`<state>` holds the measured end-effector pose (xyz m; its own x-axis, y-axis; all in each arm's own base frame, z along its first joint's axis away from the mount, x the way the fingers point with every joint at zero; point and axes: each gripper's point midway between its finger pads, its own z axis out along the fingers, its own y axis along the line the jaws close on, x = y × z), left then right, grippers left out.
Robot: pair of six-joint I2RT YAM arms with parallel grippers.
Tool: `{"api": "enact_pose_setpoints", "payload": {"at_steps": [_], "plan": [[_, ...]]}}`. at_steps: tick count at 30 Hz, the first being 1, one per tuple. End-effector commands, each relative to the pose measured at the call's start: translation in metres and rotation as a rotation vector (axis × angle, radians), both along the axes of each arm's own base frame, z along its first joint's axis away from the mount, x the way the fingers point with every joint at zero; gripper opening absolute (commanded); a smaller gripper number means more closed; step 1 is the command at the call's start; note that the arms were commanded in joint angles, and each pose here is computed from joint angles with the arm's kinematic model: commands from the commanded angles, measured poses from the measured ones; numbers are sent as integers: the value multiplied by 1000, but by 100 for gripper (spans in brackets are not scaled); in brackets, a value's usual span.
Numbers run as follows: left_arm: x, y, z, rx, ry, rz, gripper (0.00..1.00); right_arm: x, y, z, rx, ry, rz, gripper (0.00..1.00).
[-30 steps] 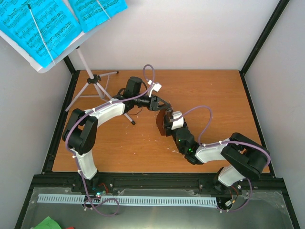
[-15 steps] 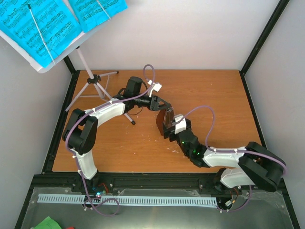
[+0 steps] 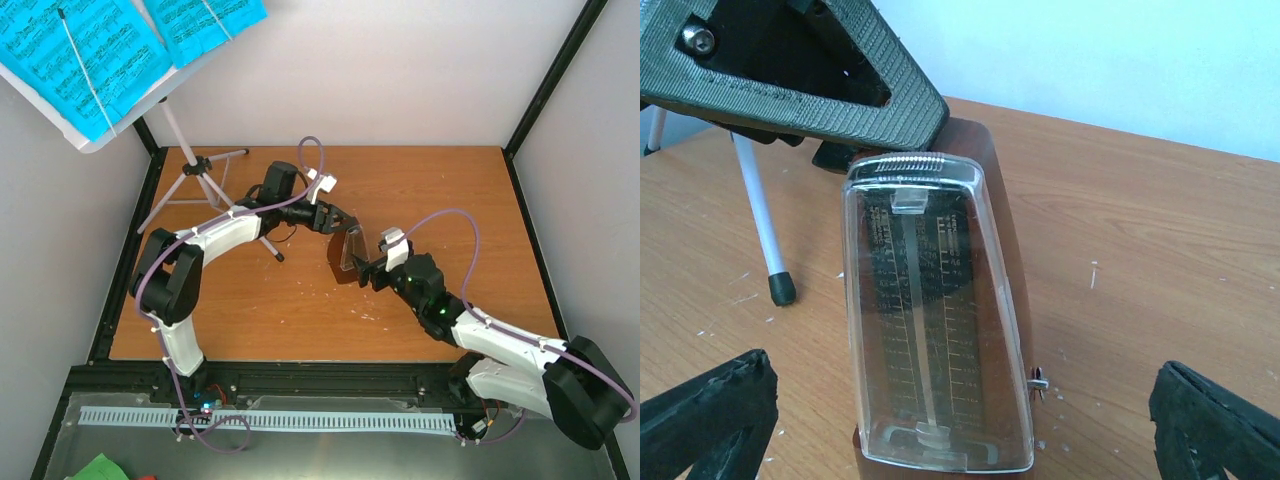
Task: Pack up the instrument practice props
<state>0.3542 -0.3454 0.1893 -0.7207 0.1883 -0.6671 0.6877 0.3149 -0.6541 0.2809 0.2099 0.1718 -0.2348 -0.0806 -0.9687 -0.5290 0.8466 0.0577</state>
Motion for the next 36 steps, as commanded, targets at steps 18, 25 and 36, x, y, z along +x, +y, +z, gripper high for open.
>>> {"api": "enact_pose_setpoints", "payload": {"at_steps": [18, 25, 36], "plan": [[6, 16, 1, 35, 0, 33, 79, 37, 35, -13, -56, 51, 75, 97], [17, 31, 18, 0, -22, 70, 88, 40, 36, -12, -36, 49, 94, 98], [16, 35, 27, -73, -2, 37, 81, 50, 42, -6, -45, 29, 100, 95]]}}
